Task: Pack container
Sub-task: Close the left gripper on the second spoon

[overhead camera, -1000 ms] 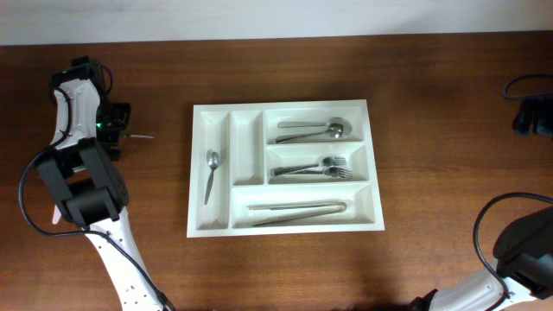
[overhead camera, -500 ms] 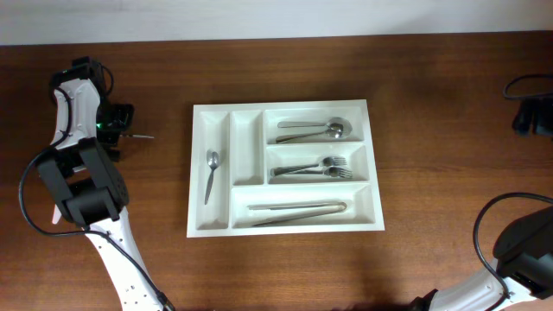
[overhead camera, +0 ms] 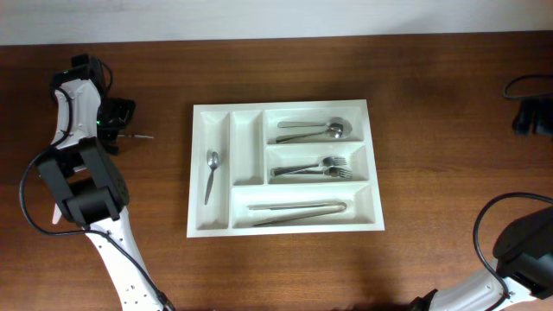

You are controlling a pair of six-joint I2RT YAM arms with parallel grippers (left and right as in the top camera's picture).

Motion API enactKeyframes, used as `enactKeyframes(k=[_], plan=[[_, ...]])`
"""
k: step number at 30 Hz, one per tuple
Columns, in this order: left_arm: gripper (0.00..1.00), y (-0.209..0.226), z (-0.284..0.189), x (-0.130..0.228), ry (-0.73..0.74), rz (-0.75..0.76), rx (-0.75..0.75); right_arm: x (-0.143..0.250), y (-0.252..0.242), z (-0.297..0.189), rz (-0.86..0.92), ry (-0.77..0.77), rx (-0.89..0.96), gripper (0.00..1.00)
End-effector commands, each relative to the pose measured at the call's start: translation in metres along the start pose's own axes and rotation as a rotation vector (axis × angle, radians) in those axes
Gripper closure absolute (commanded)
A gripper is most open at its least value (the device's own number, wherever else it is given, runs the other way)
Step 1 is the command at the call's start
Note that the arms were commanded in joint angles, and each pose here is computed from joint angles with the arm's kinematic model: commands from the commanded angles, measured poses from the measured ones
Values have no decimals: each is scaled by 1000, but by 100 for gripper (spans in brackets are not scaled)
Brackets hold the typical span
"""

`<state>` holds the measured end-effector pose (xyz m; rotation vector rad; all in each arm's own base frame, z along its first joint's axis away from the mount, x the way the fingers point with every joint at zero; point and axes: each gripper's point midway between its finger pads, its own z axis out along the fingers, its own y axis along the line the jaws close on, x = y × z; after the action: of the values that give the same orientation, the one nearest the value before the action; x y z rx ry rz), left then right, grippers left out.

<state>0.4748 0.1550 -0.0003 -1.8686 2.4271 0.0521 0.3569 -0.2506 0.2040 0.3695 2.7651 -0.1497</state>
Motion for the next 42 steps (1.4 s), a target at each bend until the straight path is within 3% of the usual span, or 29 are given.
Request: enactKeyframes(k=[1, 12, 15, 18, 32, 42], plan=[[1, 12, 33, 11, 53, 27, -57, 1, -3, -1, 14, -1, 4, 1], [1, 28, 33, 11, 44, 34, -132, 1, -3, -1, 14, -1, 4, 1], [31, 28, 33, 11, 43, 33, -131, 1, -3, -1, 14, -1, 4, 1], [52, 28, 33, 11, 42, 33, -131, 1, -3, -1, 14, -1, 5, 1], [57, 27, 34, 11, 40, 33, -128, 1, -3, -1, 14, -1, 4, 1], [78, 25, 34, 10, 37, 32, -121, 1, -3, -1, 14, -1, 4, 1]])
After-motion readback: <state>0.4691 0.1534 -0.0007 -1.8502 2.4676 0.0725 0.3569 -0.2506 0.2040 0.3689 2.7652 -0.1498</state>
